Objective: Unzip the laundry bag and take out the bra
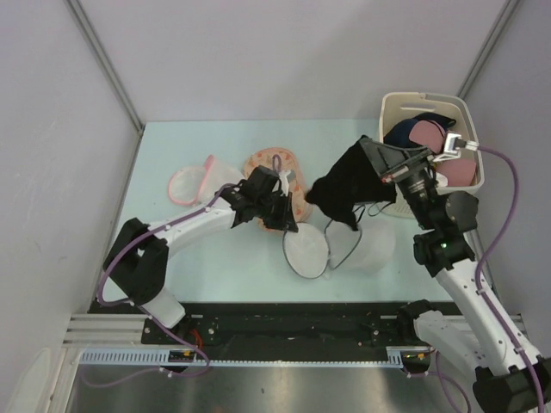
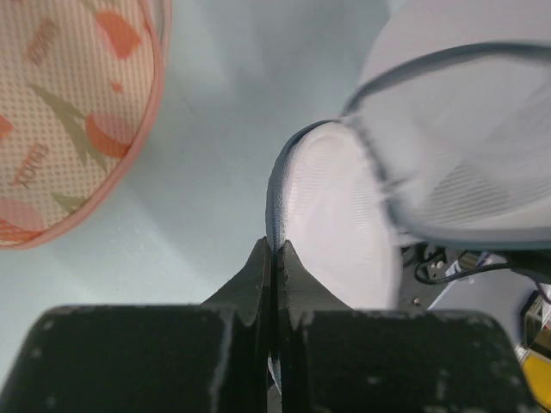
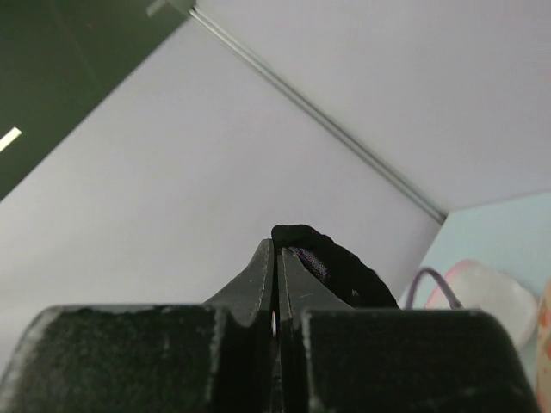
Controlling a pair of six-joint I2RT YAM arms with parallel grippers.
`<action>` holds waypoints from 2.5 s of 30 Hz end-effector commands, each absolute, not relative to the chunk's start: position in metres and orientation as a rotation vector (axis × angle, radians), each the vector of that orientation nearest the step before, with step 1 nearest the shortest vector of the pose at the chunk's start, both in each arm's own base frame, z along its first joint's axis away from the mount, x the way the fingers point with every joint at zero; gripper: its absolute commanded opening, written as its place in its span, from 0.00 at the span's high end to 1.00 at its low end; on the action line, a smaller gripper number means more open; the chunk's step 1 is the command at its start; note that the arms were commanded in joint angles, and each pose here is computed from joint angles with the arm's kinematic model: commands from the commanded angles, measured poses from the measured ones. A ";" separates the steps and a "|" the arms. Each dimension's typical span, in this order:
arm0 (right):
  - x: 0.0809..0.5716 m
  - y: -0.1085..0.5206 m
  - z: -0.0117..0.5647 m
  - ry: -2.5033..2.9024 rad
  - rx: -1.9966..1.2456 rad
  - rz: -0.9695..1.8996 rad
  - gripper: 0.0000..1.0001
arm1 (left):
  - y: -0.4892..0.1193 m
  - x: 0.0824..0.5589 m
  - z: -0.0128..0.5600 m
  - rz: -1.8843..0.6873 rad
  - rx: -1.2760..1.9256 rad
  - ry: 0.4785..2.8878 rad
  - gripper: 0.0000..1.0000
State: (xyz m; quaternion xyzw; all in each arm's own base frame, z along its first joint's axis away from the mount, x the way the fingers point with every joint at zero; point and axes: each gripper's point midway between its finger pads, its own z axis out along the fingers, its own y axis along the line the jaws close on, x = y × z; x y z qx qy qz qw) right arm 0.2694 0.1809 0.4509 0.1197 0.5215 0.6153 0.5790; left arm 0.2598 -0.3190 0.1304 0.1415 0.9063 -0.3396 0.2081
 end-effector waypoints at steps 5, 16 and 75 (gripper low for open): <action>0.284 0.145 0.462 1.175 0.332 1.347 1.00 | -0.329 0.247 0.130 -0.950 0.470 2.531 1.00; 0.324 0.081 0.511 1.085 0.368 1.161 1.00 | -0.316 0.259 0.202 -0.862 0.528 2.350 1.00; 0.429 -0.126 0.340 1.646 0.863 0.427 0.00 | -0.257 0.260 0.262 -0.657 0.520 2.147 1.00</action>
